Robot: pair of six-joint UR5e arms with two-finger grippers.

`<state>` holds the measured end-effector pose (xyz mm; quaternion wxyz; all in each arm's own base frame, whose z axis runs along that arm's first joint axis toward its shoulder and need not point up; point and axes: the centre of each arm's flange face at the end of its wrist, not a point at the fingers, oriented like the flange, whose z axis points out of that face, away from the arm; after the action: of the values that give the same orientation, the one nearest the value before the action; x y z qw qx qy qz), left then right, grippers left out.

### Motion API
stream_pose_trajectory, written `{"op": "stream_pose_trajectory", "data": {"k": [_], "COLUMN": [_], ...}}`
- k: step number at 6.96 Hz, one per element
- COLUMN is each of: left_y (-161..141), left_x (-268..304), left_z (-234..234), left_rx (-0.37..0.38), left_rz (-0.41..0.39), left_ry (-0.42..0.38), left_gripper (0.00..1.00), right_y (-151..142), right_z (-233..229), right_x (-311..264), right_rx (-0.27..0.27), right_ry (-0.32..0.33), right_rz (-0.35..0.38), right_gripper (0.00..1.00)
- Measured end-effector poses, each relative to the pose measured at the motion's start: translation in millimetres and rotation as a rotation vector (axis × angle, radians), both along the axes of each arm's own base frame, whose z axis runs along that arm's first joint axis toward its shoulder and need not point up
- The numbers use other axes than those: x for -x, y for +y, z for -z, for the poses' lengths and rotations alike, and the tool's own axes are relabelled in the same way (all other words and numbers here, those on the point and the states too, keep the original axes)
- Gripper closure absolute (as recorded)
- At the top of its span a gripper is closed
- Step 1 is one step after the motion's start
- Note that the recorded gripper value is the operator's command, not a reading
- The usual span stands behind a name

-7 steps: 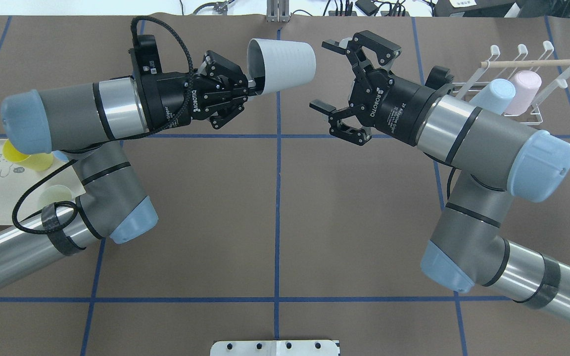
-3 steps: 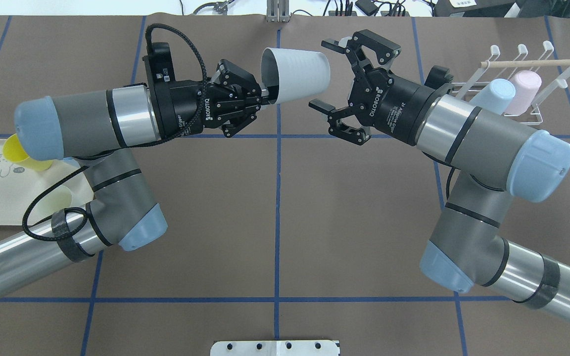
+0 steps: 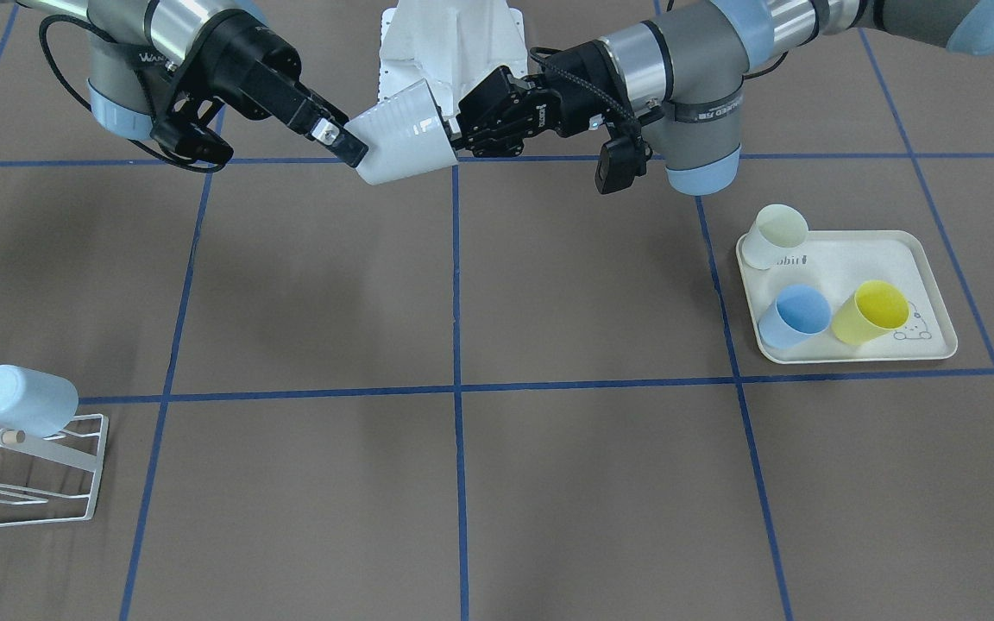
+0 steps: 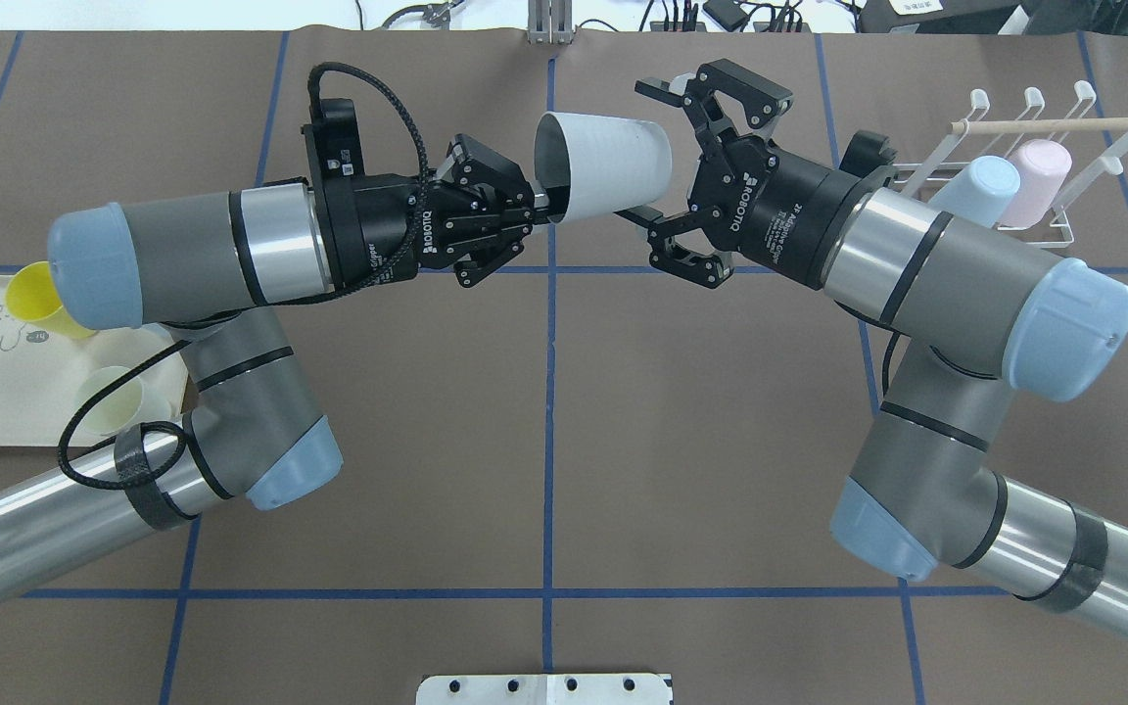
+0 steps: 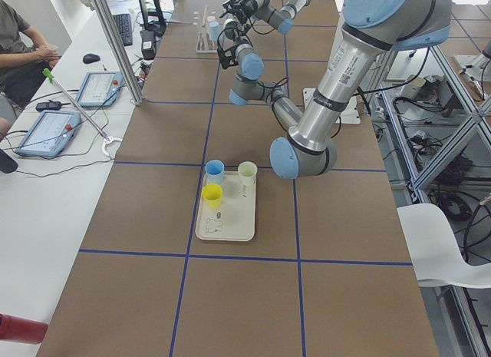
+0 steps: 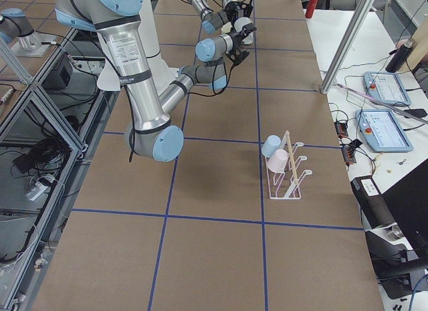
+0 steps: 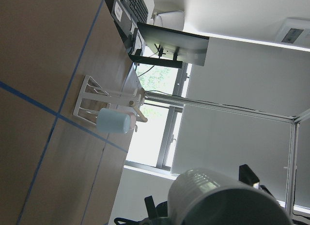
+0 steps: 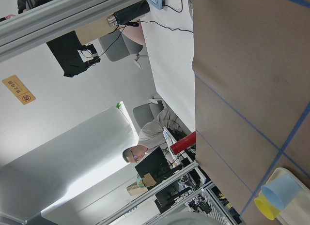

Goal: Transfer IKEA cup to right arm and place on rack

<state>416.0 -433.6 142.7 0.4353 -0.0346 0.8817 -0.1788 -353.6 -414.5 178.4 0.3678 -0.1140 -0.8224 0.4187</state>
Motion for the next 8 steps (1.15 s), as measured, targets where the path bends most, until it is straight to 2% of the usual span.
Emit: {"op": "stream_pose_trajectory", "data": {"k": [1,2,3,4,5,8], "left_y": [1.0,1.3,2.0,2.4,2.5,1.3], "left_x": [-1.0,-1.0,-0.9,-0.8,-1.1,0.3], "left_z": [0.3,0.6,1.5,2.2,2.2,5.4], "left_rx": [-0.001,-0.001,-0.002,-0.002,0.000,0.001], "left_rz": [-0.002,-0.002,-0.004,-0.005,-0.006,-0.003], "left_ry": [0.001,0.002,0.004,0.004,0.002,0.002], "left_gripper": [1.00,0.91,0.74,0.23,0.09,0.09], "right_y": [0.3,0.6,0.7,1.1,1.9,3.3], "right_z": [0.0,-0.4,-0.8,-2.4,-4.7,-7.0], "right_x": [0.3,0.7,0.4,-0.6,-2.7,-5.5], "right_rx": [-0.001,-0.002,-0.003,-0.008,-0.015,-0.025], "right_ry": [0.001,0.003,0.005,0.005,-0.003,-0.015], "right_rz": [0.001,0.002,0.000,-0.003,-0.007,-0.013], "right_gripper": [0.73,1.00,1.00,1.00,1.00,1.00]}}
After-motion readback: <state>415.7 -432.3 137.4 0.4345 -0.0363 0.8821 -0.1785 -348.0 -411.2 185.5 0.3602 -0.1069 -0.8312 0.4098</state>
